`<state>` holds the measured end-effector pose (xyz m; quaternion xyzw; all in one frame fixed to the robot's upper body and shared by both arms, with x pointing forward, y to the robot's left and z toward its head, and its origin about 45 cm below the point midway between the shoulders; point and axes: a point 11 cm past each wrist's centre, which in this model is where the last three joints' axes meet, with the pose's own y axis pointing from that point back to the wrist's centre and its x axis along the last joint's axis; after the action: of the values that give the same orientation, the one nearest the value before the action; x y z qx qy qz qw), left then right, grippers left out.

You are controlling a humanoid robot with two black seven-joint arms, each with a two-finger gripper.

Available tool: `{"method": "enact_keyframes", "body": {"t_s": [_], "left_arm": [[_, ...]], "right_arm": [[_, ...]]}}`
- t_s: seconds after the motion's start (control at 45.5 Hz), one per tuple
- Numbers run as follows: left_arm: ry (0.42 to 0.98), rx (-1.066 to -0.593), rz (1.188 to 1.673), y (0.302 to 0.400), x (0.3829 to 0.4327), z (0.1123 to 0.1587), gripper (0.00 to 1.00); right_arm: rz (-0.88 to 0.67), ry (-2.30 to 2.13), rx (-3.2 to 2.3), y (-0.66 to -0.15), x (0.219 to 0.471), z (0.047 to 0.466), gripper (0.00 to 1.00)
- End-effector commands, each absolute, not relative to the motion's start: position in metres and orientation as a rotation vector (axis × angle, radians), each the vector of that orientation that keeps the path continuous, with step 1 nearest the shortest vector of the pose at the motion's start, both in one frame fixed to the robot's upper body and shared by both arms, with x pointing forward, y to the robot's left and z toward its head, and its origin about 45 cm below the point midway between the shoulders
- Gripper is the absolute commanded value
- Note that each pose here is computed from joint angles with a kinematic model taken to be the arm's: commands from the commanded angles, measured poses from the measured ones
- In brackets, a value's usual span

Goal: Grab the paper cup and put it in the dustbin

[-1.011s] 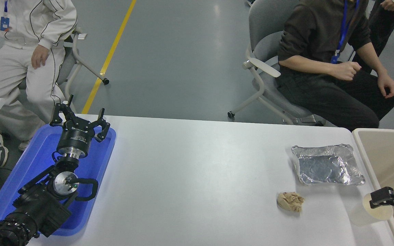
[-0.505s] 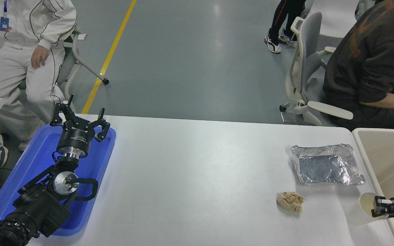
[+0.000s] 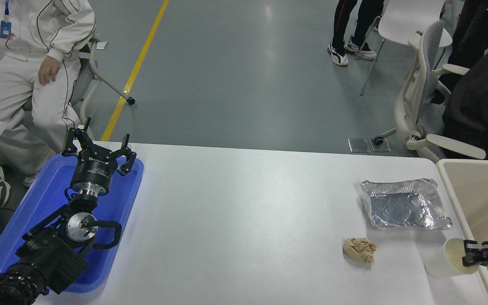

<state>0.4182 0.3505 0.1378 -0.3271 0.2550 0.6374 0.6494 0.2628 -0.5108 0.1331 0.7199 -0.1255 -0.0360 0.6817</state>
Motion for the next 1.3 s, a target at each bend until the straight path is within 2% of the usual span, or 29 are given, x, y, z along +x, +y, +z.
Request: {"method": "enact_keyframes", "body": {"t_s": [0.0,0.22,0.791,0.989,1.275], "left_arm": [[0.579,-0.744,1.448,0.3505,0.4183,0.1379,1.0],[0.579,-0.744,1.448,0.3505,0.4183,0.1379,1.0],[0.579,-0.744,1.448,0.3505,0.4183,0.1379,1.0],[0.579,-0.744,1.448,0.3505,0.4183,0.1379,1.0],[0.579,-0.744,1.448,0.3505,0.4183,0.1379,1.0]], "right_arm": [[-0.078,-0.272,1.654,-0.495,0.27,0.145,0.0],[-0.091,-0.195,1.681,-0.476,0.281,0.175,0.0],[-0.153,-0.119,1.668,-0.428,0.306,0.315,0.0],[-0.037,-0.171,1.657,-0.419,0.325,0.354,0.0],[0.053,-0.19,1.637,-0.41,0.334,0.385,0.0]]}}
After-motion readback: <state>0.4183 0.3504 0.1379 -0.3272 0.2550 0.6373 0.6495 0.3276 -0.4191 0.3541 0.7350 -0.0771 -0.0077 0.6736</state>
